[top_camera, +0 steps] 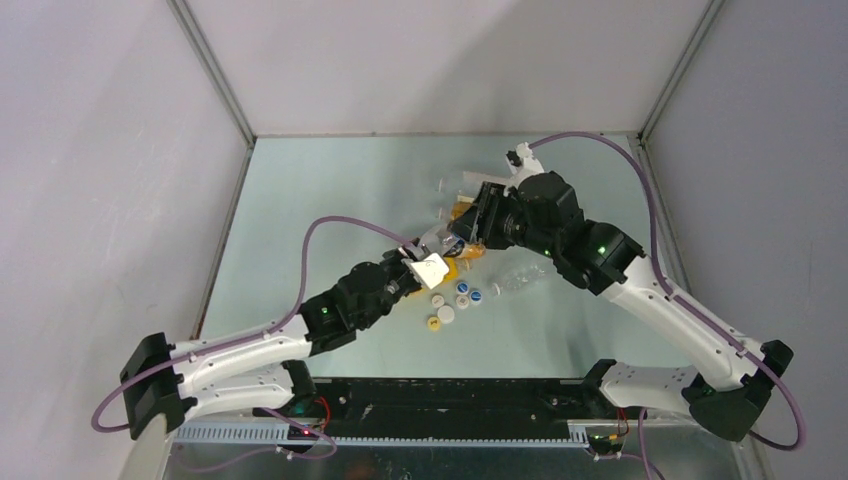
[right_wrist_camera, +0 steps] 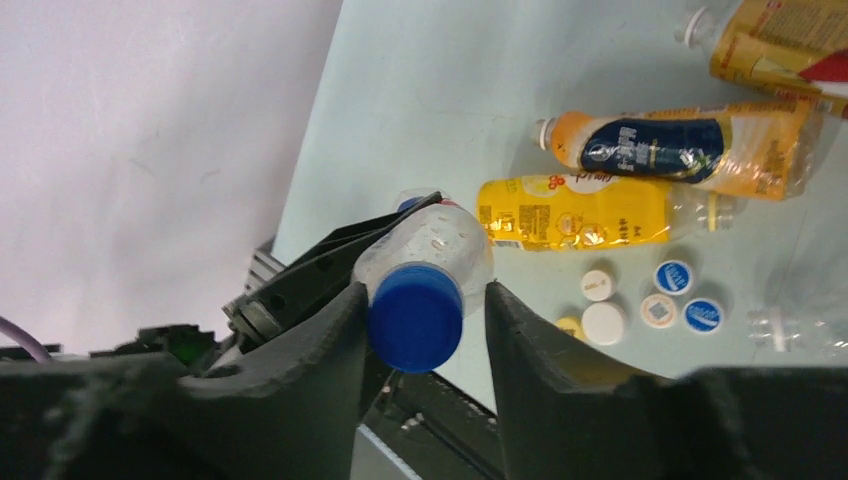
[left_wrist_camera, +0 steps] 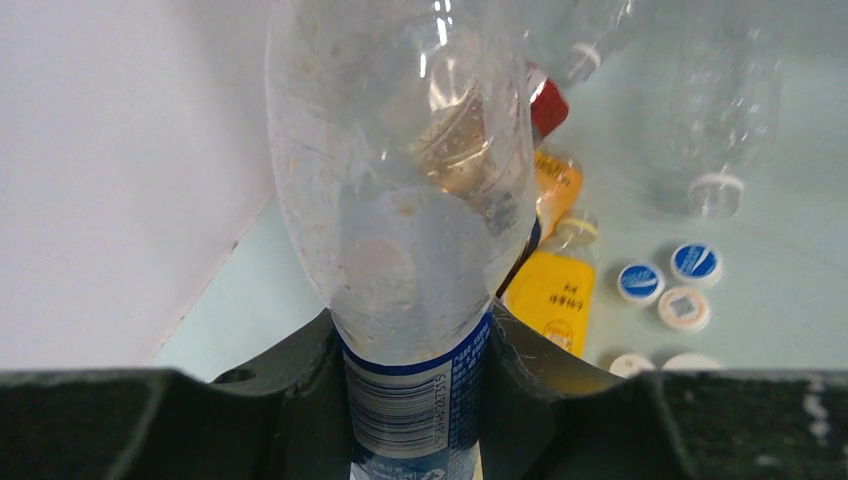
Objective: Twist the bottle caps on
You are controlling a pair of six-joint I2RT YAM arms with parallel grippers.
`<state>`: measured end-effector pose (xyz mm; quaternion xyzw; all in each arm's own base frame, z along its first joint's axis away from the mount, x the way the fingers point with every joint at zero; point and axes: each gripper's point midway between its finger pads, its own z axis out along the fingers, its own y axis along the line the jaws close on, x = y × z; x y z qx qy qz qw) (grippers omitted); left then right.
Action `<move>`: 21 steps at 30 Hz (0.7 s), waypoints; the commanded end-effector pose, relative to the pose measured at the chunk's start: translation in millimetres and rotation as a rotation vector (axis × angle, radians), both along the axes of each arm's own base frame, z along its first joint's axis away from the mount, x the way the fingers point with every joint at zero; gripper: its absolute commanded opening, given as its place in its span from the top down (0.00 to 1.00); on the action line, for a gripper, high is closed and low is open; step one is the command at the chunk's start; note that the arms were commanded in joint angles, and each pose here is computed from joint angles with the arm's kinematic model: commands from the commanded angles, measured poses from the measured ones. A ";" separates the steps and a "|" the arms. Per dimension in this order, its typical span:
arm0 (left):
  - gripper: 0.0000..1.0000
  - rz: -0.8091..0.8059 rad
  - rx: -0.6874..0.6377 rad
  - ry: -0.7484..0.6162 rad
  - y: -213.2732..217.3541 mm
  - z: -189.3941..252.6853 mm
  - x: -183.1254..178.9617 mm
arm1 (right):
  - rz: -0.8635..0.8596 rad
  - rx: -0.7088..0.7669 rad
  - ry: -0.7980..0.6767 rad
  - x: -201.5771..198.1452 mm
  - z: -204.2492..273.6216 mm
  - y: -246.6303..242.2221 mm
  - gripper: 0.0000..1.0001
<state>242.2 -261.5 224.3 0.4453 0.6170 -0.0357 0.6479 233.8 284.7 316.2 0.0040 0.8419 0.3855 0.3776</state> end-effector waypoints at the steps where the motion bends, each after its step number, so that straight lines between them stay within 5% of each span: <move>1: 0.96 -0.038 -0.247 -0.037 -8.9 45.9 1.0 | 0.085 -0.060 -0.156 -0.9 11.2 0.6 0.49; 12: 0.96 -0.156 -0.185 0.236 8.6 -14.7 -9.1 | 0.469 -0.044 -0.567 -32.1 68.0 -5.4 0.37; 21: 0.93 -0.457 -0.116 0.391 -3.9 -3.9 -51.6 | 0.887 -0.245 -0.968 -62.8 49.5 -33.4 0.40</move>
